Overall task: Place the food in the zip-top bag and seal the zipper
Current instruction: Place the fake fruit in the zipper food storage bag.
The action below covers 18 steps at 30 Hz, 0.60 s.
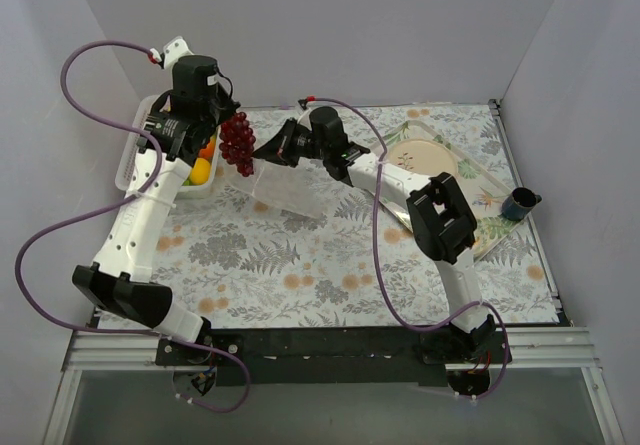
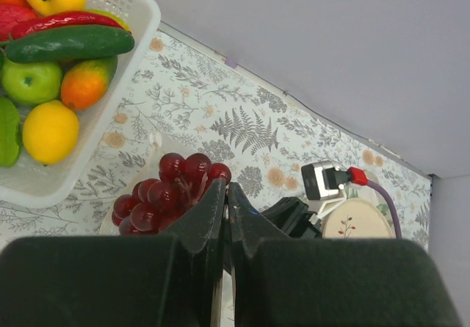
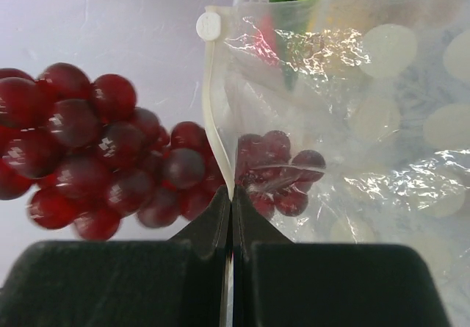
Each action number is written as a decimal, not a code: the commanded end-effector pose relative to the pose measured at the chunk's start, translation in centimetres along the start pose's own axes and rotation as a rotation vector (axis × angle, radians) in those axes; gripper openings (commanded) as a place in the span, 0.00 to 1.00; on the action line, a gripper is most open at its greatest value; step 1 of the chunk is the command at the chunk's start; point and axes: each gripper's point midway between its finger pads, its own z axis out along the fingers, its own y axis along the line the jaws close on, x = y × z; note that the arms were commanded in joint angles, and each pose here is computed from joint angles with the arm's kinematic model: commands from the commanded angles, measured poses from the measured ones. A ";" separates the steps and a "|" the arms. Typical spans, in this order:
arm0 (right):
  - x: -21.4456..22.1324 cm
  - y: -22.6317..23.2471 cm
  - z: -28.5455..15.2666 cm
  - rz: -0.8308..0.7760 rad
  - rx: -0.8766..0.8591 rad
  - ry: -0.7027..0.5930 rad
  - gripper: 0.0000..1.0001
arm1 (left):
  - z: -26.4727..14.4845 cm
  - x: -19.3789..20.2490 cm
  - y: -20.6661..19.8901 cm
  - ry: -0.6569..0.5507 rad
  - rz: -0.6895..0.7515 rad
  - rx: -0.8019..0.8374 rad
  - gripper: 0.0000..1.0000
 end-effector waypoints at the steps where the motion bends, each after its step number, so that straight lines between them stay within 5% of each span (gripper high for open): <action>1: -1.5 7.3 -2.7 -0.045 -0.190 -0.040 0.01 | -1.8 -2.5 -0.4 -0.079 -0.026 0.032 0.00; 18: -3.2 10.6 -3.5 -0.071 -0.244 -0.075 0.01 | -0.5 0.1 0.5 -0.019 0.024 0.009 0.00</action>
